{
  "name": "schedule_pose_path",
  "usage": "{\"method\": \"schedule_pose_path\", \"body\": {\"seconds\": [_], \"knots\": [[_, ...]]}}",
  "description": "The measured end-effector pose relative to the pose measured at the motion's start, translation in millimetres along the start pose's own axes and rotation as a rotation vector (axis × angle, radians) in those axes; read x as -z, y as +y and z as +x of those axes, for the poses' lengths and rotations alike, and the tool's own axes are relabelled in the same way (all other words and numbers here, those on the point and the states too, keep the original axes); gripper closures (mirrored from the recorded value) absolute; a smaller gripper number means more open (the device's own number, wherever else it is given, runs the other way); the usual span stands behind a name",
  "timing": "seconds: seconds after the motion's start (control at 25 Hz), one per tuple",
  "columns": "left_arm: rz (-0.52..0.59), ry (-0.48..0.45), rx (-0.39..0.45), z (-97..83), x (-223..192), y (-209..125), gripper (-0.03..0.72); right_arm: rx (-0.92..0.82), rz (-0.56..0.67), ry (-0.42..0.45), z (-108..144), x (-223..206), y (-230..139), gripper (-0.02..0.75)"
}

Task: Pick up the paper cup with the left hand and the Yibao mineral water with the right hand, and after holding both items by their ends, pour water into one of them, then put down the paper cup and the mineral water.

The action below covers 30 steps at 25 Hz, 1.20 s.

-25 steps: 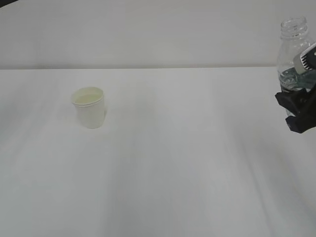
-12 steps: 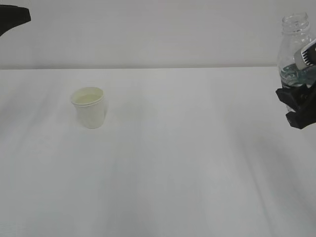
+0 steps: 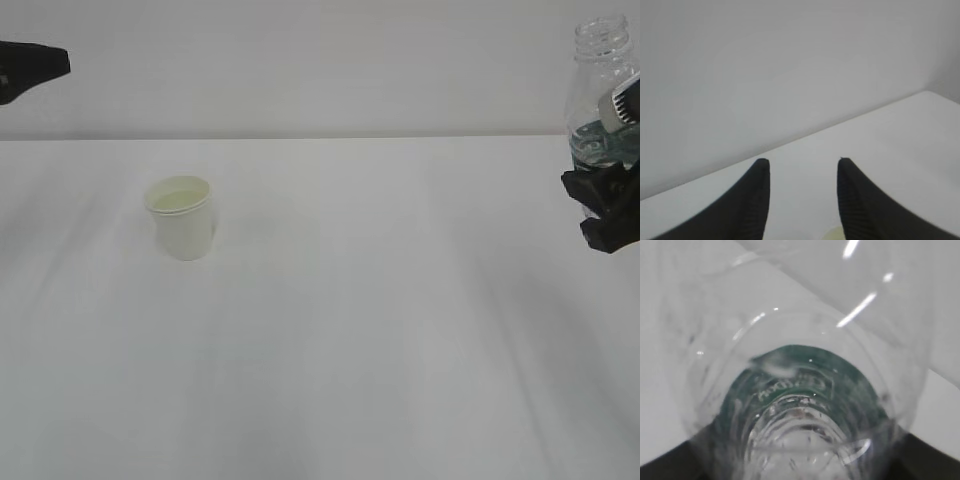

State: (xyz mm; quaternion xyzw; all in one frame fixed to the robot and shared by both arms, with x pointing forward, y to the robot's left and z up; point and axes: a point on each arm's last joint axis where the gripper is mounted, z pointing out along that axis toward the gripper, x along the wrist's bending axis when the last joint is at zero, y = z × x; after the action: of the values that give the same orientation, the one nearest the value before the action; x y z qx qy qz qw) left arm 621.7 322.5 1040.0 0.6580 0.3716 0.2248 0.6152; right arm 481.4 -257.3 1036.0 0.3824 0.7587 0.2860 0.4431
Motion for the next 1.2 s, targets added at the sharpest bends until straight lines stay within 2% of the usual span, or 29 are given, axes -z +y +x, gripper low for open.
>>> {"method": "schedule_pose_path", "body": {"seconds": [0.16,0.36,0.52,0.72,0.92,1.04,1.2], "knots": [[0.028,-0.018,-0.022,7.4,-6,-17,0.368,0.000,0.000,0.000,0,0,0,0.282],[-0.086,-0.048,0.112,27.8,-8,-39,0.368,0.000,0.000,0.000,0,0,0,0.282],[-0.107,0.007,0.178,47.6,0,-58,0.368,0.000,0.000,0.000,0,0,0,0.282],[-0.141,0.126,0.243,56.3,24,-84,0.368,0.000,0.000,0.000,0,0,0,0.282],[-0.171,0.284,0.297,52.0,42,-115,0.368,0.000,0.000,0.000,0,0,0,0.282],[-0.156,0.308,0.297,42.8,40,-125,0.373,0.000,0.000,0.000,0,0,0,0.282],[-0.121,0.291,0.284,26.7,32,-135,0.410,0.000,0.000,0.000,0,0,0,0.282]]}}
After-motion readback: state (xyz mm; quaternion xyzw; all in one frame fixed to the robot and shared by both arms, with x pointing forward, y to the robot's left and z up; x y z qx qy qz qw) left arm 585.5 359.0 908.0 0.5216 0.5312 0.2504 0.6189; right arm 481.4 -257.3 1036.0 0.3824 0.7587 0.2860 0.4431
